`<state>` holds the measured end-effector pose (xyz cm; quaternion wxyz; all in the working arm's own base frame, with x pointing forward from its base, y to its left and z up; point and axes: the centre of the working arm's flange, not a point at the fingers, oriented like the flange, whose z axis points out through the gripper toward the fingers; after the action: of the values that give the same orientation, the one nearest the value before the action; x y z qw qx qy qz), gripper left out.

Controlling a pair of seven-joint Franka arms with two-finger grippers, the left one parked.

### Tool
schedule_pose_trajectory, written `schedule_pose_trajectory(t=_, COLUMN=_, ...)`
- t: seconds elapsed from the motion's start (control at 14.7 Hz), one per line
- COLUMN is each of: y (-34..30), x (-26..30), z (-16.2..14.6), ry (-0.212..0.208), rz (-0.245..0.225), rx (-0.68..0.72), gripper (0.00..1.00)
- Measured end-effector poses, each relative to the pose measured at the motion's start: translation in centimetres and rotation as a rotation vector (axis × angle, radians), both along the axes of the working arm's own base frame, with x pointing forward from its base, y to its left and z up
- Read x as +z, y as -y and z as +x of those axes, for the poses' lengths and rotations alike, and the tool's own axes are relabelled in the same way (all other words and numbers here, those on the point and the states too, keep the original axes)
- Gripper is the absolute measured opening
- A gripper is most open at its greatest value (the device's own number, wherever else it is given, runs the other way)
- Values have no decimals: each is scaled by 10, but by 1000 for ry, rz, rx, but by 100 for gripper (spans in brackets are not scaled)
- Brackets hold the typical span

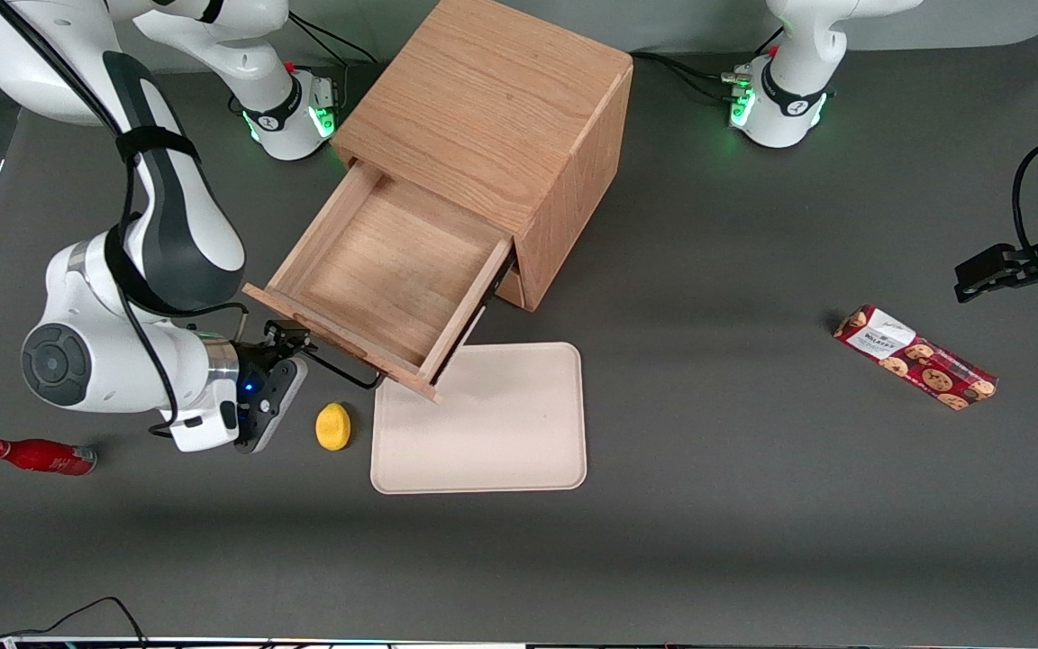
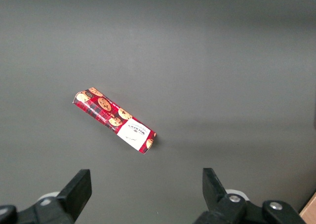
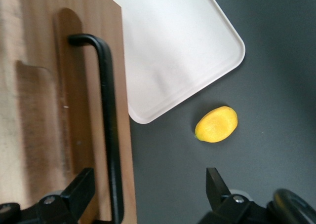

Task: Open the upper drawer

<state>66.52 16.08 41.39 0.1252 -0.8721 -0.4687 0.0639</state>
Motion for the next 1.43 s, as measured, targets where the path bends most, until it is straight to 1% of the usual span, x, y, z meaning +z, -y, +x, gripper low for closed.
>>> schedule_pose_trajectory(t=0.2, y=-2, x=35, z=-4, ry=-13, rz=-1, rx=19, gripper=100)
schedule_pose_trajectory(t=0.41, y=5, x=91, z=-16, ry=8, rz=-13, rx=-5, gripper=100)
schedule_pose_trajectory(t=0.61, y=36, x=150, z=-41, ry=11, rz=-69, rx=-149, gripper=100)
schedule_pose_trajectory(t=0.75, y=53, x=184, z=-67, ry=-4, rz=-112, rx=-278, gripper=100)
schedule_pose_trajectory(t=0.82, y=62, x=194, z=-82, ry=-15, rz=-146, rx=-361, gripper=100)
schedule_pose_trajectory(t=1.02, y=87, x=197, z=-143, ry=-56, rz=-293, rx=-621, gripper=100)
schedule_pose_trajectory(t=1.09, y=94, x=196, z=-163, ry=-57, rz=-337, rx=-673, gripper=100)
schedule_pose_trajectory(t=1.16, y=101, x=198, z=-181, ry=-49, rz=-371, rx=-707, gripper=100)
schedule_pose_trajectory(t=1.22, y=110, x=203, z=-194, ry=-38, rz=-383, rx=-733, gripper=100)
schedule_pose_trajectory(t=1.29, y=120, x=208, z=-200, ry=-27, rz=-379, rx=-755, gripper=100)
schedule_pose_trajectory(t=1.43, y=131, x=214, z=-198, ry=-12, rz=-366, rx=-778, gripper=100)
